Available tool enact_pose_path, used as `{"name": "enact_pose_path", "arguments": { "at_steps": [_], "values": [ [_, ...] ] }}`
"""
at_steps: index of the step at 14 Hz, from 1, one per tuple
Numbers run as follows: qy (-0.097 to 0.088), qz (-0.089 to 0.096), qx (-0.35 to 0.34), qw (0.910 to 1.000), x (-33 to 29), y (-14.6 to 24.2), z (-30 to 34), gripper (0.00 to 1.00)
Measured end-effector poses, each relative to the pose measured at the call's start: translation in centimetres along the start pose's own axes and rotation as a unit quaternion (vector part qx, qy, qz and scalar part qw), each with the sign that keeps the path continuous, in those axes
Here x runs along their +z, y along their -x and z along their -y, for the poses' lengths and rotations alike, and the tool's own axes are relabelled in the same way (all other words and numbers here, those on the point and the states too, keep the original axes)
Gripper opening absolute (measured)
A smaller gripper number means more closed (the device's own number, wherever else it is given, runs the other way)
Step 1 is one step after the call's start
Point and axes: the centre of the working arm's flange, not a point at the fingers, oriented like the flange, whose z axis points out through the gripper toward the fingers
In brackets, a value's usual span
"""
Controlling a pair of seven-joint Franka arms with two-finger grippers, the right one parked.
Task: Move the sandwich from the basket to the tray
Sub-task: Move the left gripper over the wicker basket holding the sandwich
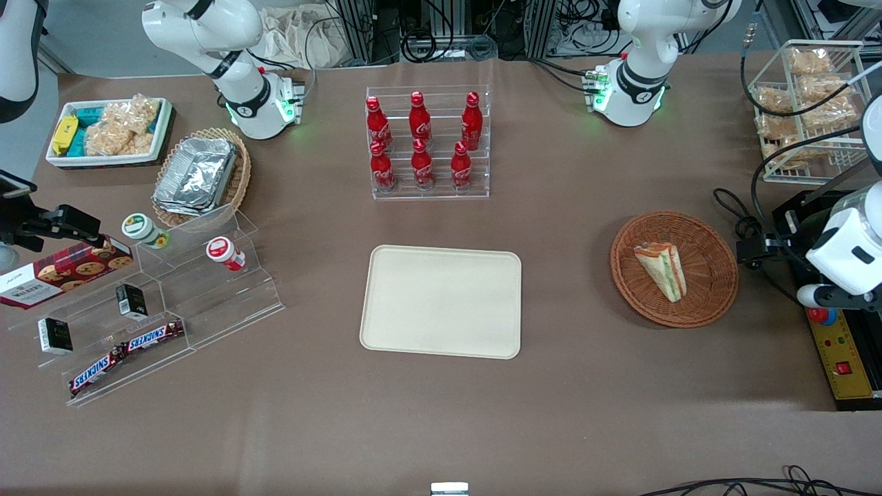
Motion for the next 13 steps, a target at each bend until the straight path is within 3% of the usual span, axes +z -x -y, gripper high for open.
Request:
{"name": "enact_pose_path", "arguments": {
  "at_steps": [7,13],
  "values": [
    [0.000,0.002,0.000,1.0000,0.0,0.0,0.0,0.99],
    [0.000,0.045,0.001,0.9990,3.1,0.3,-0.1,0.99]
  ]
}}
